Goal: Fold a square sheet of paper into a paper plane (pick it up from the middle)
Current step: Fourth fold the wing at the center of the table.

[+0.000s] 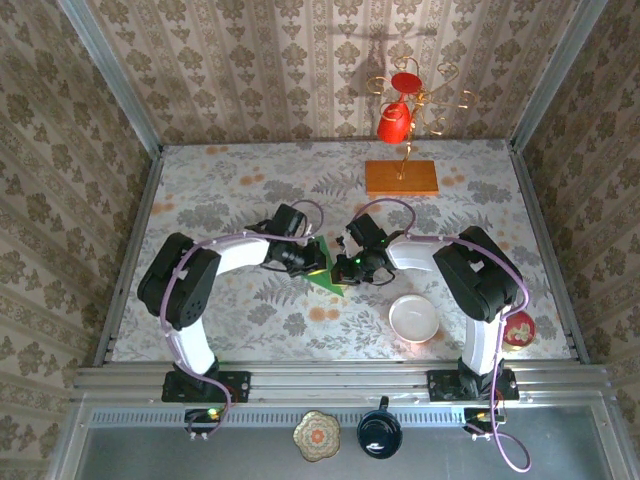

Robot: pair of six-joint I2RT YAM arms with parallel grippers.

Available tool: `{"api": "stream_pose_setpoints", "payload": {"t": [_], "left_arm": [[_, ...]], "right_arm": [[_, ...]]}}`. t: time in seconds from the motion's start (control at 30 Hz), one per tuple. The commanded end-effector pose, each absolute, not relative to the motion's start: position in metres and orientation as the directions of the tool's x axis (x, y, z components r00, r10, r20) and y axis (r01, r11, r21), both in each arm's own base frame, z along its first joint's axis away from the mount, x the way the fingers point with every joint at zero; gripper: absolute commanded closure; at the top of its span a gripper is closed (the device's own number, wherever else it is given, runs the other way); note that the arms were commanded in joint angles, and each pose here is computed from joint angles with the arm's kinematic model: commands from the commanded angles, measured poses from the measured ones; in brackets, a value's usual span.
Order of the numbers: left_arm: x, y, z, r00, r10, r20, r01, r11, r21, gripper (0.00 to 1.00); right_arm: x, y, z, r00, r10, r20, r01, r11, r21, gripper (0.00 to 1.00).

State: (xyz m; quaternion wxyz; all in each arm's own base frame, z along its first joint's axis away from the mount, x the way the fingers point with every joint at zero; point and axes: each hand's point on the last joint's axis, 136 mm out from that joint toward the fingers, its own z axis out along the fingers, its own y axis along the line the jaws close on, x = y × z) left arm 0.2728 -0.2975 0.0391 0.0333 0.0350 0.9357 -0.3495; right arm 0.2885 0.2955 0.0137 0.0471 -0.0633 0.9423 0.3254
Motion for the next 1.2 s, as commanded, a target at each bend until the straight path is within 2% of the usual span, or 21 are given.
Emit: {"api": "stream_pose_setpoints", "payload": {"t": [0.0, 0.23, 0.53, 0.83, 1.17], "left_arm": [[0.276, -0.302, 0.043, -0.988, 0.072, -0.134, 0.144, 0.733, -0.665, 0.89], [0.28, -0.313, 0.036, -0.99, 0.08, -0.119, 0.14, 0.712, -0.688, 0.89], [0.281, -0.295, 0.013, -0.992, 0.072, -0.105, 0.121, 0.791, -0.599, 0.9], [0.314, -0.272, 0.007, -0.992, 0.014, -0.125, 0.084, 0.812, -0.577, 0.9], [0.365, -0.217, -0.005, -0.986, -0.085, -0.145, 0.014, 0.819, -0.574, 0.89]], "right_arm": [[0.263, 0.268, -0.025, -0.997, -0.075, 0.013, -0.058, 0.86, 0.506, 1.0], [0.26, 0.266, -0.029, -0.997, -0.073, 0.026, -0.05, 0.864, 0.501, 1.0], [0.252, 0.258, -0.036, -0.996, -0.074, 0.054, -0.04, 0.881, 0.471, 1.0], [0.23, 0.23, -0.056, -0.99, -0.072, 0.12, -0.025, 0.934, 0.357, 1.0], [0.226, 0.223, -0.059, -0.99, -0.056, 0.128, -0.011, 0.943, 0.334, 1.0]]}}
